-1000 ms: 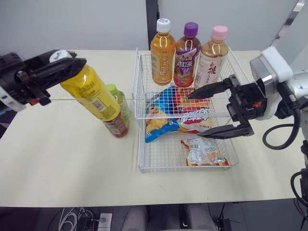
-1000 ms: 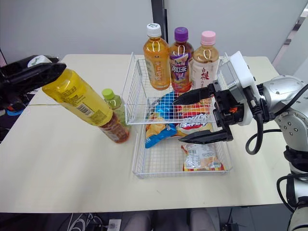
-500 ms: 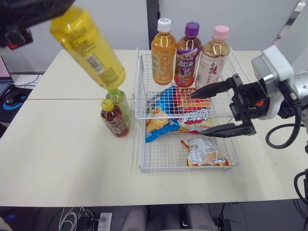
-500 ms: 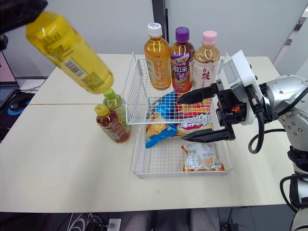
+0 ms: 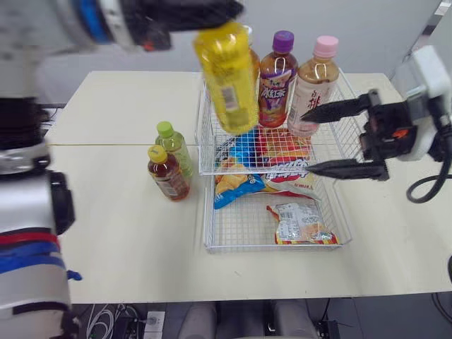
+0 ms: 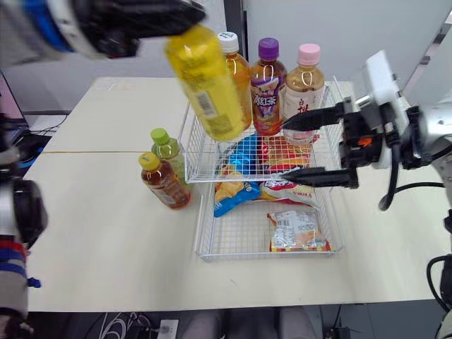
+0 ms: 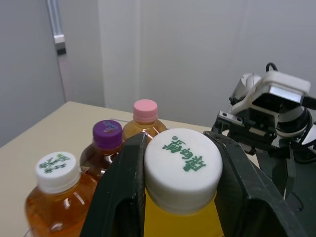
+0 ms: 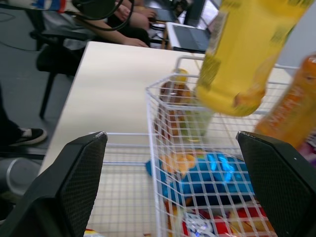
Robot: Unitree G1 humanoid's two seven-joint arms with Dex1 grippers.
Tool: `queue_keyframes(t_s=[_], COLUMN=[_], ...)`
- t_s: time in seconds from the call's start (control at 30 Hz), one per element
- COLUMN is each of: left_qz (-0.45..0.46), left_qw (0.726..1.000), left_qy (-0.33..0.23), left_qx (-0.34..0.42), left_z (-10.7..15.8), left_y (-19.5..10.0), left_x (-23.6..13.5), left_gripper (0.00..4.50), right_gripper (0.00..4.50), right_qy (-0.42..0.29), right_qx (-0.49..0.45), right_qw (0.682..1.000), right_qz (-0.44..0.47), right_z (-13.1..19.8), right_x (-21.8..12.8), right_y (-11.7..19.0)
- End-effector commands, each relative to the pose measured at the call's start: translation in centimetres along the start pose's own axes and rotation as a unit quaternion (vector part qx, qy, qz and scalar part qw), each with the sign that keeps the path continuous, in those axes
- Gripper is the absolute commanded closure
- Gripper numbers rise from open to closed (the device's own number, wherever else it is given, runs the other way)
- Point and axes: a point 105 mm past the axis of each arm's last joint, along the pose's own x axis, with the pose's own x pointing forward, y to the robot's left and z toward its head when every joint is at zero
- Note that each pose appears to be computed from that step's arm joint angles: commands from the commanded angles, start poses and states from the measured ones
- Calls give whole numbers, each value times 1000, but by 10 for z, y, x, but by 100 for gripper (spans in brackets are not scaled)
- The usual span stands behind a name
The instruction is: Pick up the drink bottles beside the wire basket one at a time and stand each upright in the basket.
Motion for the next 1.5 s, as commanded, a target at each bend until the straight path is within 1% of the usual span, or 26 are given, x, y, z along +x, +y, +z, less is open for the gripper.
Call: queue_keyframes(t_s=[0.03, 0.2, 0.4, 0.5, 0.63, 0.8, 0.87, 0.93, 1.1, 1.13, 1.27, 1.4, 1.5], left_qz=[-23, -51, -74, -77, -79, -73, -75, -77, -94, -95, -106, -95, -85], left_qw=[997, 995, 994, 993, 993, 995, 995, 995, 994, 994, 992, 992, 992], left_qy=[-27, -16, 12, 24, 35, 20, 19, 13, 5, 0, -43, -64, -69], left_qx=[70, 81, 81, 81, 79, 65, 64, 57, 50, 55, 62, 50, 56], left_z=[21, 7, -12, -19, -22, -21, -19, -17, -8, -4, 17, 29, 36], left_y=[-9, -14, -19, -20, -18, -16, -16, -16, -14, -14, -20, -22, -26], left_x=[18, 53, 86, 95, 94, 95, 96, 96, 95, 92, 79, 63, 36], left_gripper=[311, 311, 311, 311, 311, 311, 238, 184, 20, 5, 5, 5, 5], right_gripper=[0, 0, 0, 0, 0, 0, 0, 0, 0, 0, 0, 0, 0], right_qy=[9, 25, 35, 41, 47, 48, 46, 47, 48, 48, 51, 54, 55], right_qx=[-10, 4, 12, 12, 10, 9, 8, 8, 6, 5, 0, 0, -1], right_qw=[998, 996, 993, 991, 989, 987, 986, 986, 985, 984, 983, 981, 981], right_qz=[-55, -90, -109, -124, -138, -156, -161, -162, -168, -170, -177, -184, -185], right_z=[9, 7, 7, 7, 7, 10, 11, 12, 12, 12, 12, 10, 10], right_x=[-22, -36, -43, -47, -51, -58, -60, -61, -63, -64, -65, -66, -66], right_y=[-6, -3, 3, 2, 1, -3, -4, -5, -5, -4, -3, -2, -1])
